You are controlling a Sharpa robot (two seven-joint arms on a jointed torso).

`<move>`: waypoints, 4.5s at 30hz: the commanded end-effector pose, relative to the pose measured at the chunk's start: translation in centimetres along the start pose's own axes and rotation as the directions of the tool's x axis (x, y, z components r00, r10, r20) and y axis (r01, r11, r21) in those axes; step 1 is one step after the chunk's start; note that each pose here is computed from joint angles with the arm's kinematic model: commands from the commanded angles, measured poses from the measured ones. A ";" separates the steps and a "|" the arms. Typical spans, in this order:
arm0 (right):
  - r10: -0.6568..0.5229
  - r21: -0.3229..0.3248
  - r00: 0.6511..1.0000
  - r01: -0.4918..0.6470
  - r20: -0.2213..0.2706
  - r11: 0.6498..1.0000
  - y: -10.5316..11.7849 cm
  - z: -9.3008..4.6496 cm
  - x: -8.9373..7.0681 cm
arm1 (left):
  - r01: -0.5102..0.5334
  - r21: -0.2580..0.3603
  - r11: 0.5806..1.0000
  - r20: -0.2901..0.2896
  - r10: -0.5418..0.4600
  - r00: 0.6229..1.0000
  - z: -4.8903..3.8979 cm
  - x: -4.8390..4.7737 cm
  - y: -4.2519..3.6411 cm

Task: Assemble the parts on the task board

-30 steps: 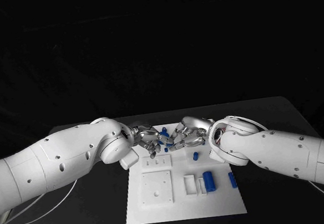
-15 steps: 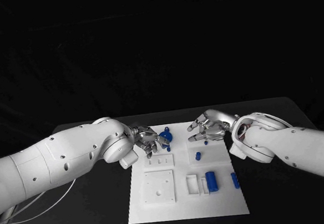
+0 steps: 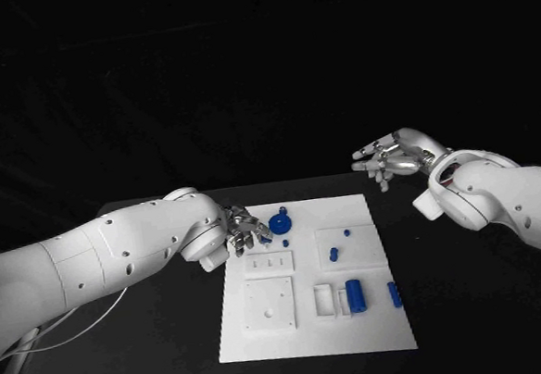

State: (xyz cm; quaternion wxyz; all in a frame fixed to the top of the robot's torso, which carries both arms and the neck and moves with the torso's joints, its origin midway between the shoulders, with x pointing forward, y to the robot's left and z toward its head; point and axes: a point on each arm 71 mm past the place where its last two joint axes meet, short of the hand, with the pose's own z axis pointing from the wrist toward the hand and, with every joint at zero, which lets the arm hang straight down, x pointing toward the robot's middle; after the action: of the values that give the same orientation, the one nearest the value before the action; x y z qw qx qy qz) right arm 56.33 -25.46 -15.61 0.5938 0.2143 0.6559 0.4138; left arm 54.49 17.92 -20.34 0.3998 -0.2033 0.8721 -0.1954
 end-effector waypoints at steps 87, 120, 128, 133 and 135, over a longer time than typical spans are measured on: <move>0.537 0.233 0.827 -0.496 -0.169 0.837 -2.3 2.0 1.1 | -0.175 -0.064 0.982 0.038 0.178 0.983 3.00 5.39 1.93; 0.510 0.235 0.837 -0.465 -0.199 0.854 -2.1 2.1 1.9 | -0.186 -0.069 0.980 0.013 0.187 0.982 3.43 5.56 1.52; 0.499 0.236 0.841 -0.452 -0.208 0.860 -2.1 2.1 2.2 | -0.191 -0.076 0.979 0.005 0.192 0.981 3.54 5.49 1.59; 0.509 0.242 0.834 -0.459 -0.214 0.855 -2.2 2.0 2.4 | -0.193 -0.076 0.978 0.002 0.194 0.981 3.62 5.48 1.50; 0.515 0.246 0.830 -0.464 -0.216 0.851 -2.2 2.0 2.5 | -0.193 -0.077 0.978 0.002 0.194 0.981 3.65 5.43 1.50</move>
State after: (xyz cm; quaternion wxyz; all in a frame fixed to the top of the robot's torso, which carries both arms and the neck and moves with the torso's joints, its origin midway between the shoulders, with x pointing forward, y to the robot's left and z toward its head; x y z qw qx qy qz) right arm 58.36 -24.52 -18.69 0.3599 0.3773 0.6845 0.5095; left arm 54.01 16.05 -26.33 0.4262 -0.1404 0.8854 -0.1216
